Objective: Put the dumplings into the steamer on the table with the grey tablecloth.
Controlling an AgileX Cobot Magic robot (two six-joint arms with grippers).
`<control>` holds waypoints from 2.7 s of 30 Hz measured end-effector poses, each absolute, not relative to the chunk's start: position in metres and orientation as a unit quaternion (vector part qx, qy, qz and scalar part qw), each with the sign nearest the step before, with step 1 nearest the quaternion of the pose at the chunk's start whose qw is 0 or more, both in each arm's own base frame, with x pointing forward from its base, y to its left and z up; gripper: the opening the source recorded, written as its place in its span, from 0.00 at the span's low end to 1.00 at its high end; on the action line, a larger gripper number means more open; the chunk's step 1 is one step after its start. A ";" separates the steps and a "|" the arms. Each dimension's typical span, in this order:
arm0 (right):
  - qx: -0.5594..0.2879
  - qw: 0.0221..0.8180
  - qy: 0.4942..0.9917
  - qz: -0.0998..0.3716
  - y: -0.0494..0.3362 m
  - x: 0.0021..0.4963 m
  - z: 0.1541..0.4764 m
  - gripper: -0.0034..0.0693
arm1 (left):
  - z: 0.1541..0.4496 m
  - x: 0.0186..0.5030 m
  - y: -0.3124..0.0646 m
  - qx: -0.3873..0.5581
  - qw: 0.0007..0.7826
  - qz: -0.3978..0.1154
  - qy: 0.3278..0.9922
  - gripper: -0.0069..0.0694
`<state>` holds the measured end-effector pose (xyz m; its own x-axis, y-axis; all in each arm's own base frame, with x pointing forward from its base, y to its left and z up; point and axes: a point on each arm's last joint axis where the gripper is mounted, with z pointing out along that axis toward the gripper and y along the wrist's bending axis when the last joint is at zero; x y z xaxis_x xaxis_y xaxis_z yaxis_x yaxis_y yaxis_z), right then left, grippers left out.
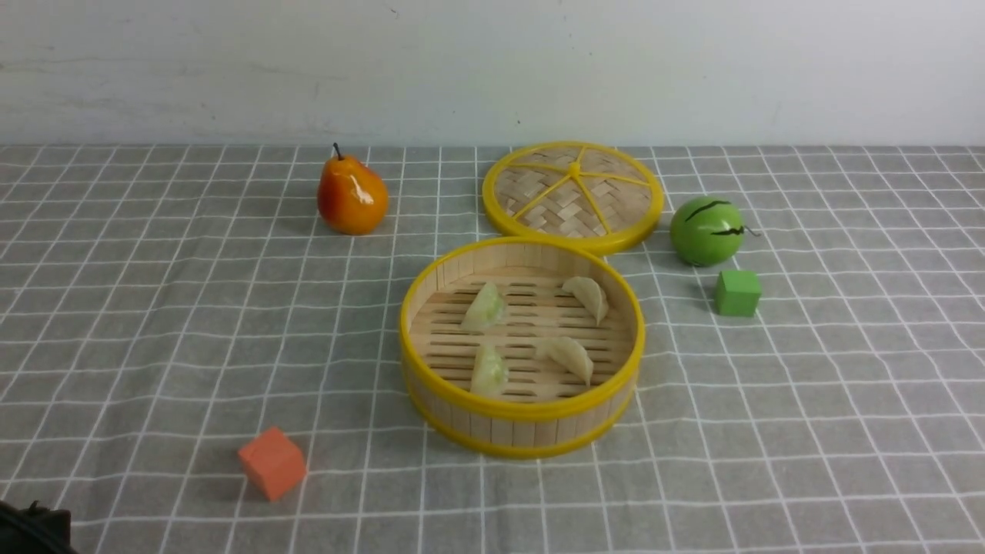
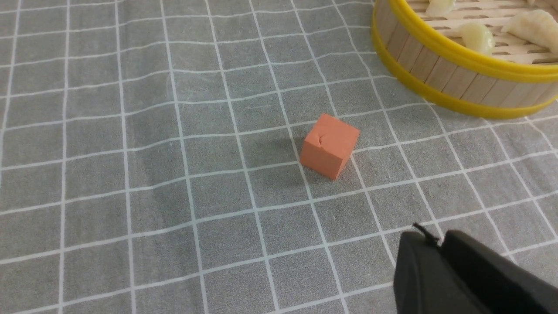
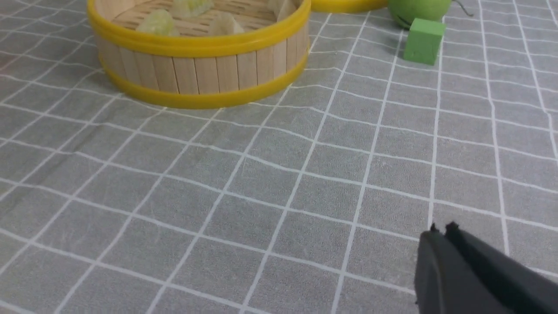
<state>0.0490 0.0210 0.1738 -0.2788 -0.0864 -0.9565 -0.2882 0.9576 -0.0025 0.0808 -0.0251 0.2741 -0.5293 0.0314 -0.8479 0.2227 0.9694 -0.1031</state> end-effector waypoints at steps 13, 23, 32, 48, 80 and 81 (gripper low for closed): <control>0.010 0.632 0.774 -0.009 -0.001 0.055 0.180 0.03 | 0.274 0.081 -0.025 0.073 0.479 -0.100 0.869 0.19; 0.055 0.596 0.801 0.011 -0.002 0.053 0.174 0.02 | 0.274 0.081 -0.025 0.073 0.479 -0.100 0.869 0.20; 0.054 0.595 0.802 0.010 -0.002 0.052 0.174 0.02 | 0.274 0.081 -0.025 0.073 0.479 -0.100 0.869 0.20; 0.054 0.595 0.802 0.010 -0.002 0.052 0.174 0.04 | 0.268 0.075 -0.023 0.072 0.487 -0.103 0.864 0.21; 0.054 0.595 0.802 0.010 -0.002 0.052 0.174 0.08 | 0.168 0.051 -0.010 0.016 0.576 -0.089 0.812 0.07; 0.054 0.595 0.802 0.010 -0.002 0.052 0.174 0.09 | 0.168 0.051 -0.010 0.016 0.576 -0.089 0.812 0.07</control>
